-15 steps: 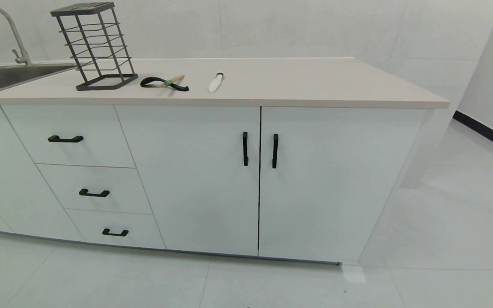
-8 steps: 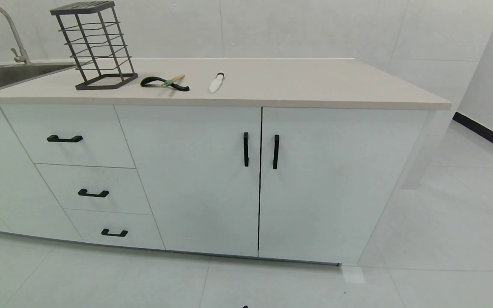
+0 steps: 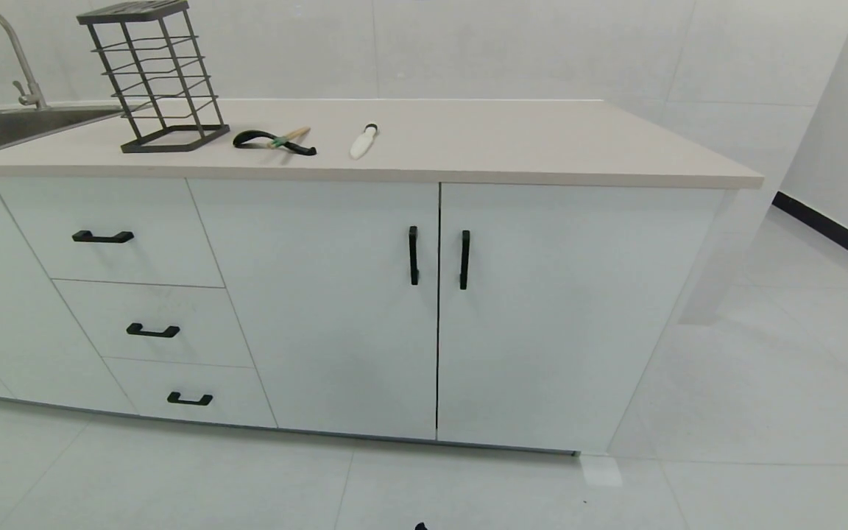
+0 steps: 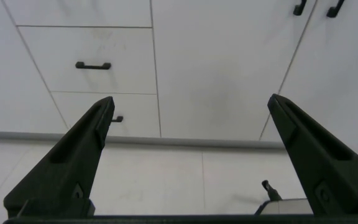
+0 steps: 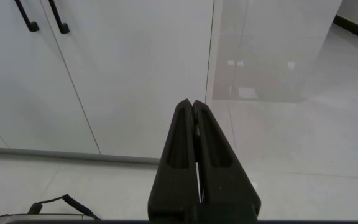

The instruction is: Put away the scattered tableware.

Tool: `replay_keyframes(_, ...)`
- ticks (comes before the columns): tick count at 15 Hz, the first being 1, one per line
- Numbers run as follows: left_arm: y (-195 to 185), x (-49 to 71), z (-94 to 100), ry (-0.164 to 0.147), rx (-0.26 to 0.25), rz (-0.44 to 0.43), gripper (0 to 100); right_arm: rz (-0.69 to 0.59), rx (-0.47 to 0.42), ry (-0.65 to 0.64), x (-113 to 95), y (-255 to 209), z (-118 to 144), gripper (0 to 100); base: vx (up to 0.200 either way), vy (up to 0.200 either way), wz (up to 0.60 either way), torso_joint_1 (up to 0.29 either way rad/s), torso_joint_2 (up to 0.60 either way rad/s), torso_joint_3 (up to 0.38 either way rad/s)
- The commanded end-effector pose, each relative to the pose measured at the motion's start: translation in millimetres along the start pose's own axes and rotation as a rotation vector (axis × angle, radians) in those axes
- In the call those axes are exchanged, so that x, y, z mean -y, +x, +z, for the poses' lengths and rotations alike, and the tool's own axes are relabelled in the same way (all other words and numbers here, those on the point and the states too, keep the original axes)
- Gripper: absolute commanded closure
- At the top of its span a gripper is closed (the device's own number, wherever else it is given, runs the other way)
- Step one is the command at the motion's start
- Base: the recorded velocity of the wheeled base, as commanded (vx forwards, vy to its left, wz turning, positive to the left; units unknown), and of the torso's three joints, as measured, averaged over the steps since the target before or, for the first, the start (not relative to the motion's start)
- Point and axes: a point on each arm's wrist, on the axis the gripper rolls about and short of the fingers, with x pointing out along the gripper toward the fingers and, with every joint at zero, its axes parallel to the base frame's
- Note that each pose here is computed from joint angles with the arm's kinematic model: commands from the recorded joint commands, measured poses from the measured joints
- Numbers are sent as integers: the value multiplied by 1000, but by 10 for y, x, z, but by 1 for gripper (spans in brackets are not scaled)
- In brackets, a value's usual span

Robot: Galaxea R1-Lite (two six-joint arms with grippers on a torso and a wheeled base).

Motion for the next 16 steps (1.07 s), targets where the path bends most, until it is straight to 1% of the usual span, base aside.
replay_keyframes(1,-3,0,0,-3,5,6,0,1,0,0,0,0,0,100,0,0,0,0,0,0)
replay_keyframes(2,-9,0,-1,2,13,10,0,1,0,0,0,0,0,100,0,0,0,0,0,0)
replay_keyframes(4,-9,-1,-1,-29,13,15,0,1,0,0,0,0,0,100,0,0,0,0,0,0)
replay_keyframes(5,-9,0,-3,-35,12,10,0,1,0,0,0,0,0,100,0,0,0,0,0,0)
replay_keyframes(6,-9,0,-3,-33,12,10,0,1,-2,0,0,0,-2,100,0,0,0,0,0,0)
replay_keyframes(7,-9,0,-3,-20,12,7,0,1,0,0,0,0,0,100,0,0,0,0,0,0)
replay_keyframes(10,-9,1,-3,-24,12,8,0,1,0,0,0,0,0,100,0,0,0,0,0,0)
replay_keyframes(11,-9,0,-3,-32,12,10,0,1,-2,0,0,0,-2,100,0,0,0,0,0,0)
replay_keyframes(14,-9,1,-3,-20,12,7,0,1,0,0,0,0,0,100,0,0,0,0,0,0)
replay_keyframes(16,-9,1,-3,-21,12,7,0,1,0,2,0,0,0,100,0,0,0,0,0,0)
